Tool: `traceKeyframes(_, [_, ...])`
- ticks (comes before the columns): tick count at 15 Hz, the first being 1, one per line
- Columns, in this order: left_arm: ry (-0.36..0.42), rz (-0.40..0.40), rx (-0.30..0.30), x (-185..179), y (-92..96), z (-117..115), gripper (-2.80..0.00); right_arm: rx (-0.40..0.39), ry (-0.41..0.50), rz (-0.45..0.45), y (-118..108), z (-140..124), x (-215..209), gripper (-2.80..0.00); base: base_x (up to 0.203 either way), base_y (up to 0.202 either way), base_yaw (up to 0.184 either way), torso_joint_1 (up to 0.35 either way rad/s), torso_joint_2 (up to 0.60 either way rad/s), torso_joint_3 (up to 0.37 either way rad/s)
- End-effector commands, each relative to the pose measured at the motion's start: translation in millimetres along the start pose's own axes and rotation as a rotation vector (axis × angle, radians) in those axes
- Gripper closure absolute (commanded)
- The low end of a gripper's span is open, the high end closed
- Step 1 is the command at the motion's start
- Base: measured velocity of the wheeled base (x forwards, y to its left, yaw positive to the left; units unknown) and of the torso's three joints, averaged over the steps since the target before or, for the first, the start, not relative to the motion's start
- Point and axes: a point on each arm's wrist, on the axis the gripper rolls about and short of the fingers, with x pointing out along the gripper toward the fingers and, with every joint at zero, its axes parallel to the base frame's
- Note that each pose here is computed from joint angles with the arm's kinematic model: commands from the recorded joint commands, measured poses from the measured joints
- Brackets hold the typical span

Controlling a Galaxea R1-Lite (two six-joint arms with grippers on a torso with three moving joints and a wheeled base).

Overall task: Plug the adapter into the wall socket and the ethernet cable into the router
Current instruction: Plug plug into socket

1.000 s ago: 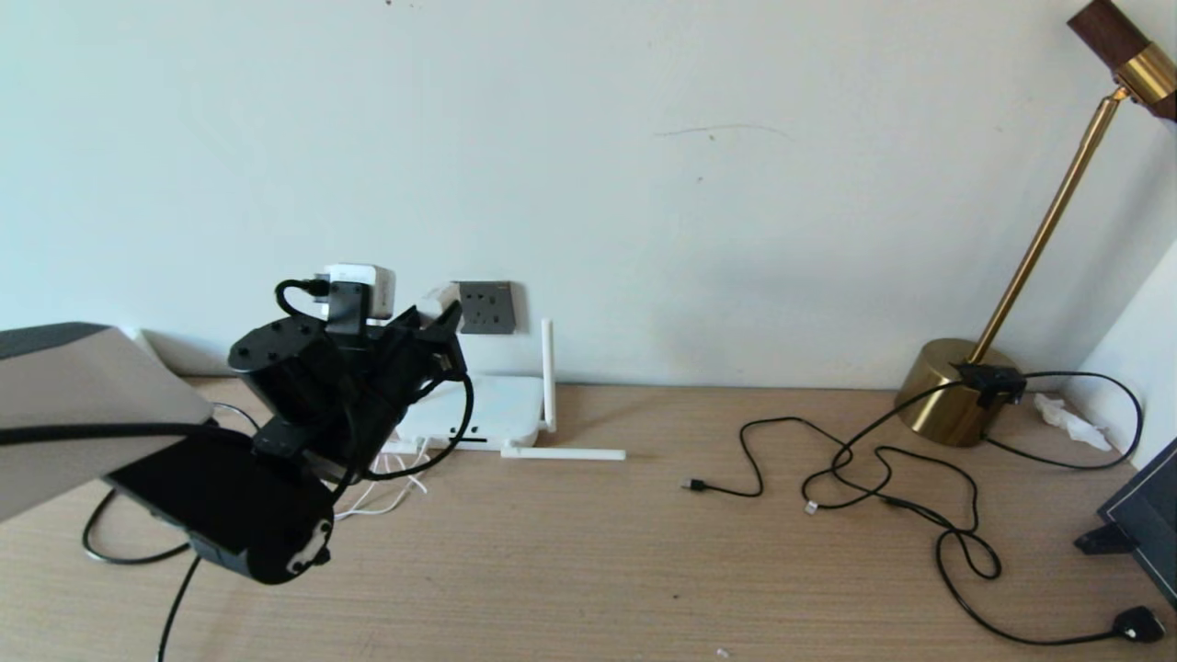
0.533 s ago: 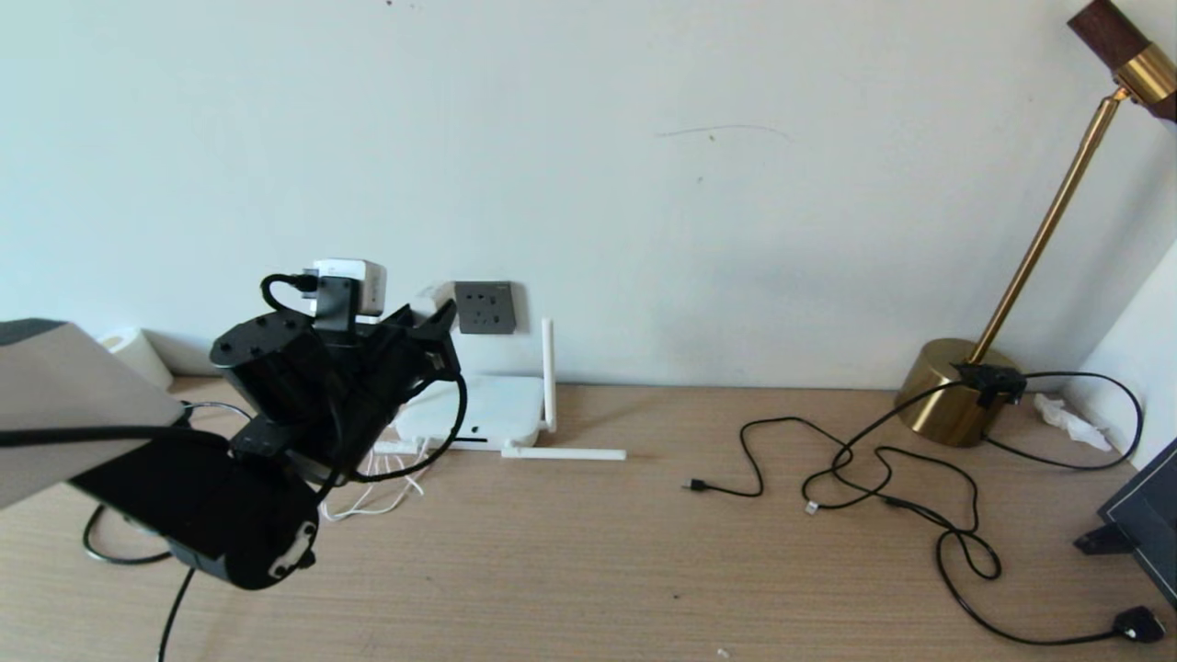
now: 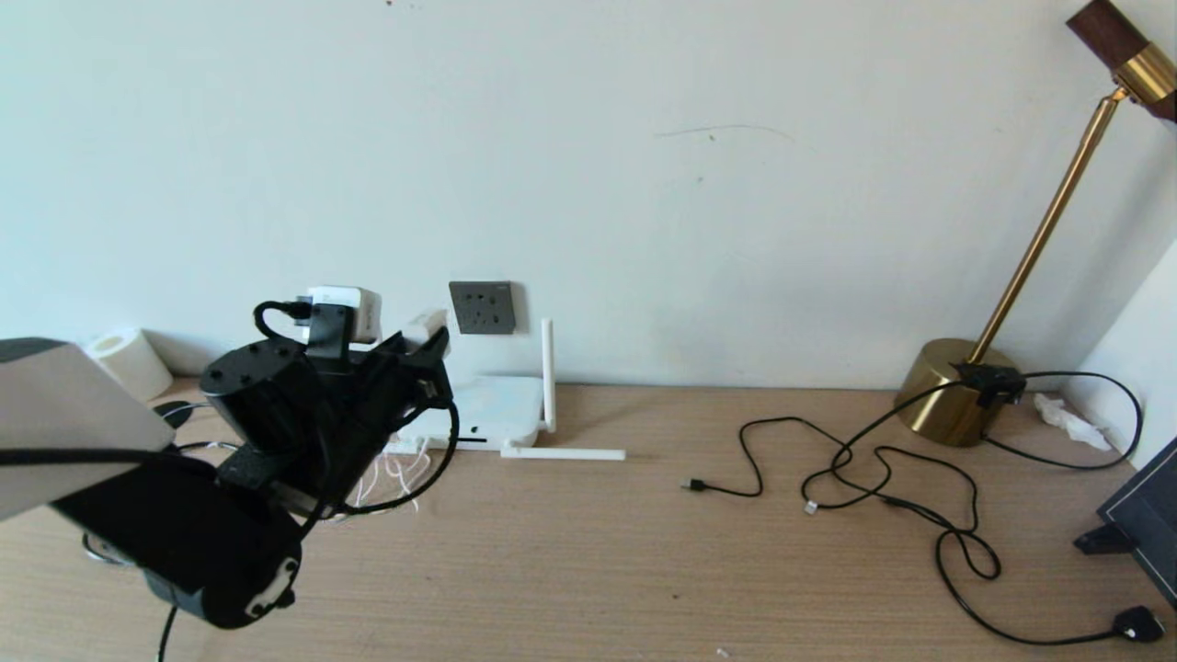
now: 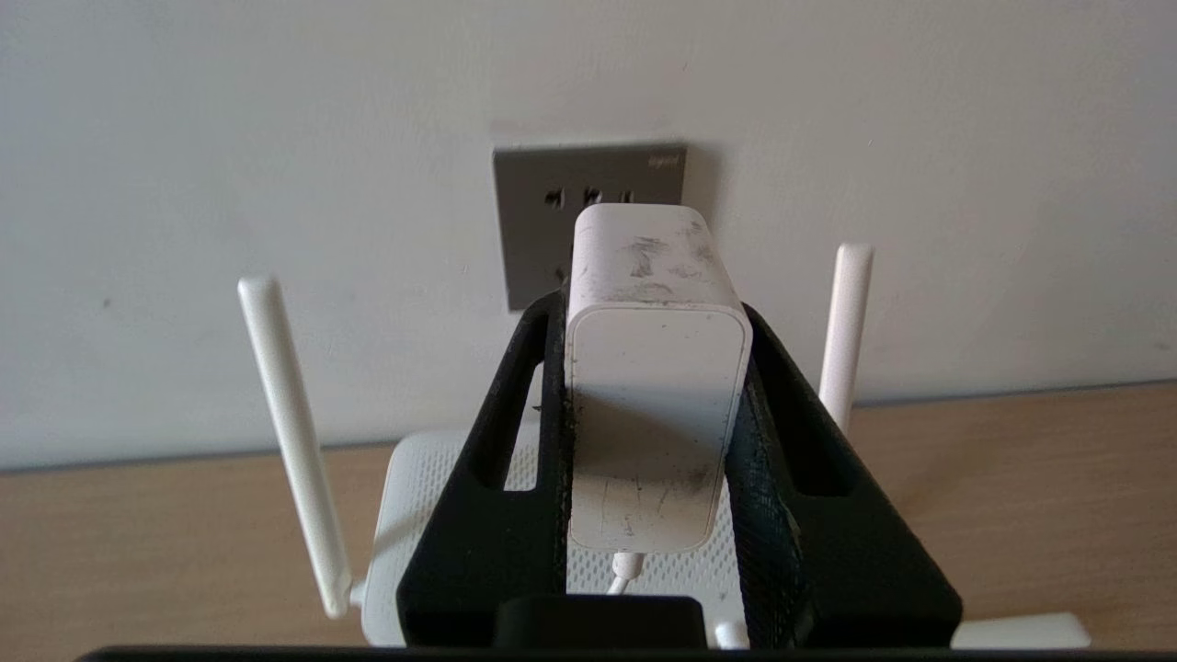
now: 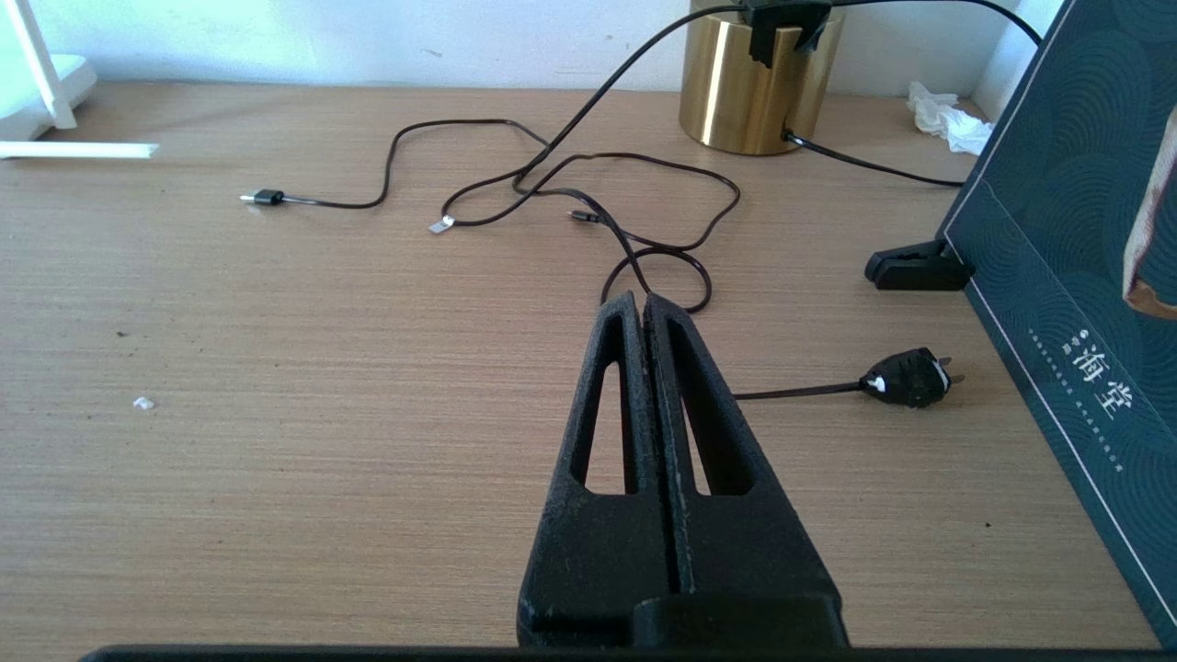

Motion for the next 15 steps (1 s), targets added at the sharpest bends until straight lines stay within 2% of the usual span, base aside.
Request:
traceKeyframes(1, [0.023, 0.003, -0.002, -5, 0.8, -5, 0.00, 0.000, 0.002, 0.000, 0, 0, 0, 0.00, 0.000, 0.000, 0.000, 0.000, 0.00, 0.000])
traceKeyframes(2, [0.054, 0.000, -0.003, -10, 1.4, -11, 0.00, 0.000, 0.001, 0.000, 0, 0, 0, 0.00, 0.000, 0.000, 0.000, 0.000, 0.00, 0.000])
traceKeyframes(5, [0.056, 0.036, -0.012, -11, 15.7, -11, 0.00, 0.000, 0.002, 0.000, 0, 0, 0, 0.00, 0.000, 0.000, 0.000, 0.000, 0.00, 0.000])
traceKeyframes(7, [0.075, 0.039, -0.047, -9, 15.3, -18, 0.00, 0.000, 0.001, 0.000, 0, 0, 0, 0.00, 0.000, 0.000, 0.000, 0.000, 0.00, 0.000])
traceKeyframes(10, [0.023, 0.036, -0.040, 9, 12.4, -14, 0.00, 0.000, 0.000, 0.000, 0, 0, 0, 0.00, 0.000, 0.000, 0.000, 0.000, 0.00, 0.000])
traceKeyframes(12, [-0.001, 0.033, -0.006, 10, 9.4, -7, 0.00, 0.000, 0.000, 0.000, 0, 0, 0, 0.00, 0.000, 0.000, 0.000, 0.000, 0.00, 0.000])
traceKeyframes(15, [0.036, 0.028, 0.004, -5, 9.5, -9, 0.00, 0.000, 0.000, 0.000, 0, 0, 0, 0.00, 0.000, 0.000, 0.000, 0.000, 0.00, 0.000])
